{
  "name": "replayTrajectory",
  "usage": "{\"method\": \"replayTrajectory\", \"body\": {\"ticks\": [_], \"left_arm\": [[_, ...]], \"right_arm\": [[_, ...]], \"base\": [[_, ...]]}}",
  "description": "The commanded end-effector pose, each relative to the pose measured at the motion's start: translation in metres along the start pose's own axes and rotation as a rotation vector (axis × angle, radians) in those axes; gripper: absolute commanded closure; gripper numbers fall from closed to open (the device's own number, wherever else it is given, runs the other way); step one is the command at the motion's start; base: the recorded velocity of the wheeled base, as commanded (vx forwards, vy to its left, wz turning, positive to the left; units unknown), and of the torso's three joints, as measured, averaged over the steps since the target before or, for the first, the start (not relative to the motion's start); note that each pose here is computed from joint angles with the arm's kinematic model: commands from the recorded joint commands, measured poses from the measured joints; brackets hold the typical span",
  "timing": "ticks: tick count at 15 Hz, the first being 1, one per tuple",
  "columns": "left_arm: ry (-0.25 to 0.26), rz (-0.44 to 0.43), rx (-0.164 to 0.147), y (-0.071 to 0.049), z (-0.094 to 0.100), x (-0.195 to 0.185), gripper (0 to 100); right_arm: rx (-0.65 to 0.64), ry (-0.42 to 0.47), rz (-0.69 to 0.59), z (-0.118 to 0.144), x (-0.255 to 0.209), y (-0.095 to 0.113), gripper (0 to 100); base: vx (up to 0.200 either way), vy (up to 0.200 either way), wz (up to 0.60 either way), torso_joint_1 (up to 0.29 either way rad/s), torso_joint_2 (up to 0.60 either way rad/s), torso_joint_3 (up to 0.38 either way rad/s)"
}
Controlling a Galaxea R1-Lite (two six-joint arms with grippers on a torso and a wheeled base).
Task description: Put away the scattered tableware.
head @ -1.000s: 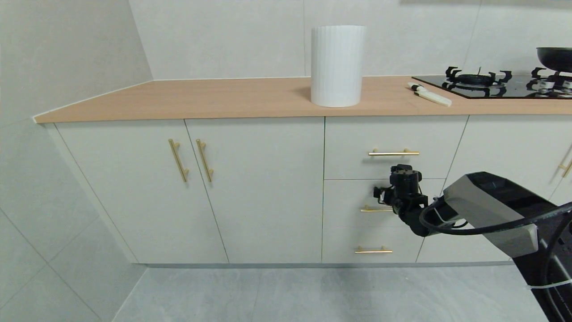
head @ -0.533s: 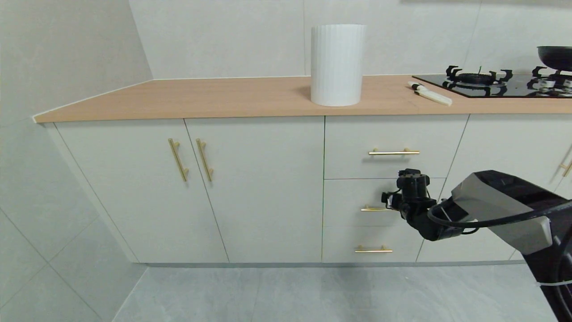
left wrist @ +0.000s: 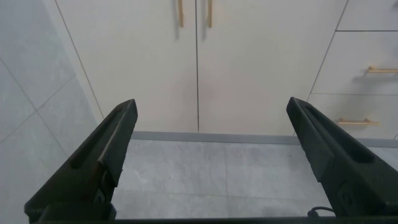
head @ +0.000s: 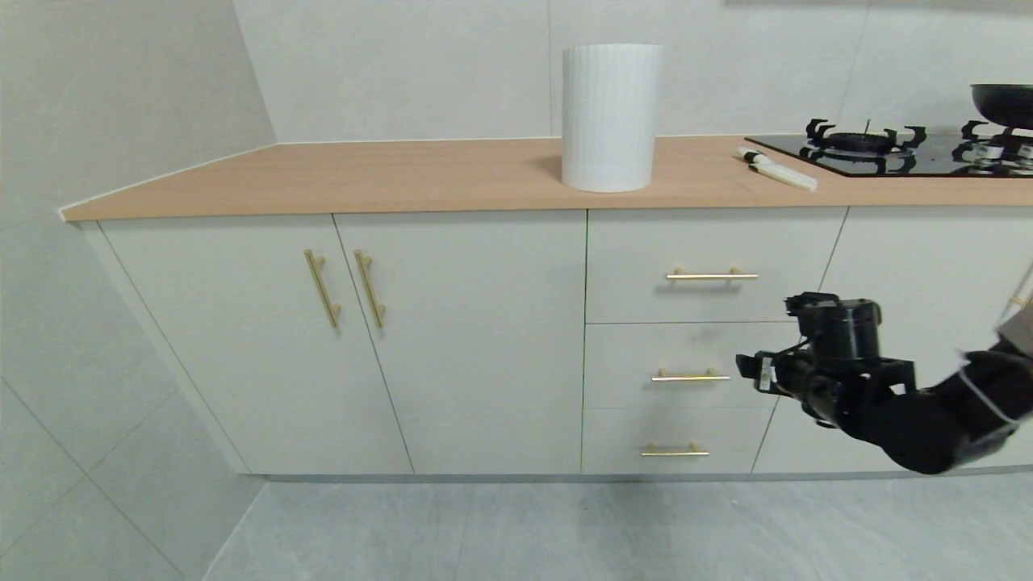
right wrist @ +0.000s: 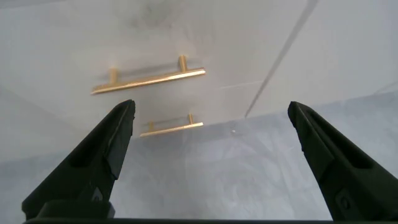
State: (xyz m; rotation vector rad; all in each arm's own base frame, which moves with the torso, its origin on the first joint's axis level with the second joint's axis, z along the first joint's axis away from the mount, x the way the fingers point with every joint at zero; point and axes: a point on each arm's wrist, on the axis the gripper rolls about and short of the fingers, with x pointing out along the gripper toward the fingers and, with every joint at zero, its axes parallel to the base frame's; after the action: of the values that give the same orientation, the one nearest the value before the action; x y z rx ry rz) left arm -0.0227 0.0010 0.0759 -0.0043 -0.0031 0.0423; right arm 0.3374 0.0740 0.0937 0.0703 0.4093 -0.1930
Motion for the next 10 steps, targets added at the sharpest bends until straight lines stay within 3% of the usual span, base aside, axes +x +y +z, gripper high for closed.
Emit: {"method": "replayTrajectory", "body": {"ticks": [1,4,6,10], "left_arm": [[0.000,0.001,0.000,0.000,0.000,0.000,0],[0.000,0.001,0.000,0.000,0.000,0.000,0],[0.000,0.001,0.000,0.000,0.000,0.000,0],[0.000,0.001,0.000,0.000,0.000,0.000,0]], "right_arm": [[0.061,-0.165,0.048,0.020,-0.129,-0.046,0],[0.053,-0.297,0.048,0.006,-0.200,-0.083,0],[0.013,-0.388,-0.038,-0.004,-0.237,-0.110,0],[-0.058,-0.479,-0.090,-0.029,-0.308,-0.139,0]], "base": [[0.000,0.000,0.00,0.000,0.00,0.000],[0.000,0.000,0.00,0.000,0.00,0.000],[0.000,0.000,0.00,0.000,0.00,0.000],[0.000,0.000,0.00,0.000,0.00,0.000]]}}
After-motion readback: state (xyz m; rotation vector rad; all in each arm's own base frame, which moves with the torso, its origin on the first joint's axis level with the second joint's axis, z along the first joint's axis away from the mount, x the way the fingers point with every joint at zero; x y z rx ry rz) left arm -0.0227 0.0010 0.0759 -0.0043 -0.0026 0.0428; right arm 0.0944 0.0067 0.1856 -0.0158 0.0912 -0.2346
